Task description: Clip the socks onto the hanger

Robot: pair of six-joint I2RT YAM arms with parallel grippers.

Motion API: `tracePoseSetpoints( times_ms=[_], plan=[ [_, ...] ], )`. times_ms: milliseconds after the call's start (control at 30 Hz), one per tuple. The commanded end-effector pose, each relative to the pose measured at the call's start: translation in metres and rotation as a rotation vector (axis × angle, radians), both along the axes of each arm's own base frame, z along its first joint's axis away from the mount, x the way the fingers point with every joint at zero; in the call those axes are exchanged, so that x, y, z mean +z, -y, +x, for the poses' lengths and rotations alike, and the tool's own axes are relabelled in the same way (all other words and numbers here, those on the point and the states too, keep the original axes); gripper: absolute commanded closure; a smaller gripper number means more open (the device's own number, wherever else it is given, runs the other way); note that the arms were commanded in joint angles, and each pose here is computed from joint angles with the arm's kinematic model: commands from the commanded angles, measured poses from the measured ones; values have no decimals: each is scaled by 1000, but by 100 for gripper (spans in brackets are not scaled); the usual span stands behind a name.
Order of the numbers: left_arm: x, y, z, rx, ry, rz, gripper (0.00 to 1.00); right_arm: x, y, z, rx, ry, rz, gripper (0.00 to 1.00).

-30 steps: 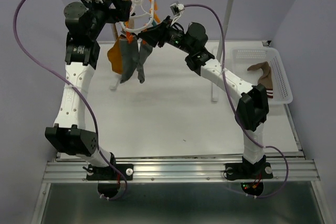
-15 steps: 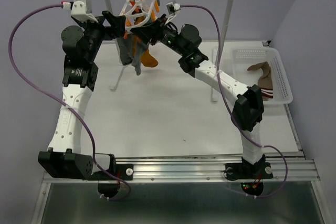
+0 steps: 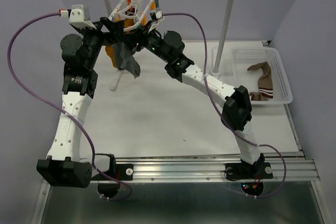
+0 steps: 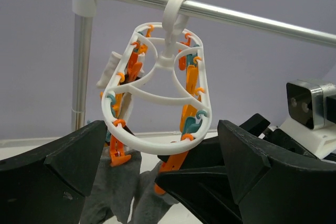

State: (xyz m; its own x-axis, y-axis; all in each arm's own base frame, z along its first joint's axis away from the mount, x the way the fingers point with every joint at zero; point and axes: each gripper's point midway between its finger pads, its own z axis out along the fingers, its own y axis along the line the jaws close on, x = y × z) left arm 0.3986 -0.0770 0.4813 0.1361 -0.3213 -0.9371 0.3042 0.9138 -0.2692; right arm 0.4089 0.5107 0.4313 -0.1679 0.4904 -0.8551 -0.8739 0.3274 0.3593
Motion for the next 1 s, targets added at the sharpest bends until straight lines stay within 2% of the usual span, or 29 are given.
tracePoseSetpoints(
  times_ms=[0, 200, 333, 367, 400, 500, 633, 767, 800, 967],
  plan=[
    [21, -2, -17, 0, 105, -11, 1, 14, -4, -4, -7, 38, 0, 50],
    [13, -14, -14, 70, 94, -38, 1, -5, 14, -8, -66, 11, -73, 47],
    [3, -14, -13, 70, 77, -49, 1, -2, 45, -8, -185, 9, -73, 46],
    [1, -15, -13, 75, 75, -54, 1, -5, 54, -4, -236, -10, -77, 45],
    [-7, -17, -16, 88, 60, -71, 1, -12, 66, -5, -259, -21, -96, 38],
    [-17, -22, -22, 111, 46, -109, 1, -22, 103, 4, -381, -66, -115, 36],
    [-33, -27, -36, 126, 33, -164, 1, -25, 167, -5, -577, -76, -141, 29],
    [-42, -32, -44, 152, 8, -204, 1, -10, 188, -27, -584, -14, -164, 3],
    [-42, -40, -45, 194, 13, -222, 1, -21, 192, -30, -586, -17, -190, 0],
    [-41, -58, -44, 292, 7, -269, 1, -27, 230, -36, -719, -52, -202, 0]
  ],
)
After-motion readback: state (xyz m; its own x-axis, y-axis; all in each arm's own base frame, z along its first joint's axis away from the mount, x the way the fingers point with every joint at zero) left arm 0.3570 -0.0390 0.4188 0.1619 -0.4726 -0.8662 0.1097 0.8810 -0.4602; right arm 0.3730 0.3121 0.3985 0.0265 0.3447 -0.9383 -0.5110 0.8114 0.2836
